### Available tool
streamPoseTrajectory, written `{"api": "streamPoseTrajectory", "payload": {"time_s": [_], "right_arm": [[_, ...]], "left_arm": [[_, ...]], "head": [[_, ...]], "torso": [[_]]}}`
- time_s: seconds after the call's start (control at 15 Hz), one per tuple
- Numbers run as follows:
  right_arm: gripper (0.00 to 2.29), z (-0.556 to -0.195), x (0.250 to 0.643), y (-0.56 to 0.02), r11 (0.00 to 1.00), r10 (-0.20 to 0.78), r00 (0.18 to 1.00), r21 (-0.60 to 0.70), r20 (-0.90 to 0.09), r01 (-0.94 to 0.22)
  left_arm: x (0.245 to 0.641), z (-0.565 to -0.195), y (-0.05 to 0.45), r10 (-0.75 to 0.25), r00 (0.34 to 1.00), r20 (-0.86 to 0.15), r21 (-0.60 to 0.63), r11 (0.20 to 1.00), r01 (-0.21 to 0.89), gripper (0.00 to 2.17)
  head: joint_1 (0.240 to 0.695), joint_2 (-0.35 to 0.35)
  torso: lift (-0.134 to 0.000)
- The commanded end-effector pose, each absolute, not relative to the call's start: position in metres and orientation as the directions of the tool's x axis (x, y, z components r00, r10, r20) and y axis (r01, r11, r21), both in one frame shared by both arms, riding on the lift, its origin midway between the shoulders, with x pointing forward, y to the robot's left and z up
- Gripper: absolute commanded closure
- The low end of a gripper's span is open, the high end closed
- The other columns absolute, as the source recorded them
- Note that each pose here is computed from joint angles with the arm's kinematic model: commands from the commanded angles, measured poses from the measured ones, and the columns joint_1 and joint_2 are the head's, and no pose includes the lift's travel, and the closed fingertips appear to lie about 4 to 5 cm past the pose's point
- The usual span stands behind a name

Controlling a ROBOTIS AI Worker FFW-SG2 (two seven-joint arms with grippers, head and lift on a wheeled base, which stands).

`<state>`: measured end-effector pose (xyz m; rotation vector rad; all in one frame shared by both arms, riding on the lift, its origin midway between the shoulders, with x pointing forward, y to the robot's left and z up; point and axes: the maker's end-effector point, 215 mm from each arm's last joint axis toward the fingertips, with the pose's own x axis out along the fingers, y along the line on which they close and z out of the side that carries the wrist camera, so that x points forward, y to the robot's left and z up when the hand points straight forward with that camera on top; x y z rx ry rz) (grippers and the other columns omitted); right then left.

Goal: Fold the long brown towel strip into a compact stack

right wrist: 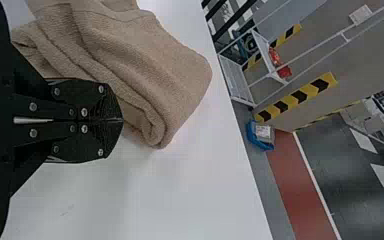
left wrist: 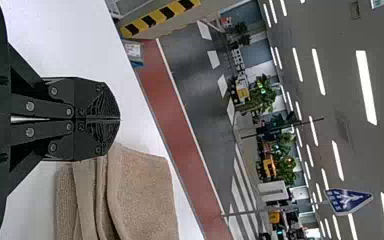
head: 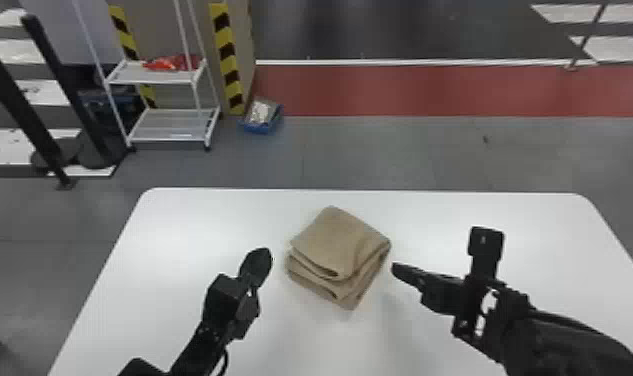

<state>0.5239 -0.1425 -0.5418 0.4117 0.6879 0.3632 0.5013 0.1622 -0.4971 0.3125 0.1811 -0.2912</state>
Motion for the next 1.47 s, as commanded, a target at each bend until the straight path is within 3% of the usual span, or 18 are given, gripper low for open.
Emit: {"api": "streamPoseTrajectory", "payload": {"time_s": [0.0,0.27,0.4,0.67,1.0,1.2,1.4], "right_arm": [[1.98,-0.532,0.5,-0.176,0.855,0.425,0.745,0.498,-0.515,-0.143],[1.98,-0.52,0.451,-0.235,0.826,0.404,0.789,0.556,-0.464,-0.096],[1.98,-0.51,0.422,-0.24,0.8,0.426,0.798,0.59,-0.426,-0.112],[1.98,-0.489,0.386,-0.237,0.753,0.468,0.809,0.639,-0.356,-0.155],[1.98,-0.467,0.375,-0.235,0.724,0.495,0.813,0.663,-0.306,-0.191],[1.98,-0.467,0.378,-0.237,0.725,0.491,0.816,0.662,-0.304,-0.189],[1.98,-0.465,0.383,-0.234,0.725,0.492,0.817,0.661,-0.3,-0.194]], "left_arm": [[0.516,-0.505,0.164,-0.268,0.933,-0.242,0.237,0.916,0.325,1.32],[0.542,-0.53,0.156,-0.292,0.909,-0.298,0.238,0.899,0.367,1.32],[0.55,-0.534,0.147,-0.318,0.894,-0.314,0.247,0.882,0.401,1.32],[0.556,-0.548,0.131,-0.334,0.871,-0.359,0.277,0.854,0.441,1.32],[0.543,-0.576,0.109,-0.344,0.826,-0.446,0.264,0.832,0.489,1.32],[0.515,-0.596,0.099,-0.335,0.791,-0.512,0.24,0.829,0.506,1.33],[0.483,-0.591,0.082,-0.345,0.768,-0.539,0.198,0.835,0.513,1.33]], "head": [[0.695,0.027],[0.695,-0.03],[0.695,-0.08],[0.695,-0.107],[0.695,-0.134],[0.695,-0.155],[0.695,-0.172]], "torso": [[0.0],[0.0],[0.0],[0.0],[0.0],[0.0],[0.0]]}}
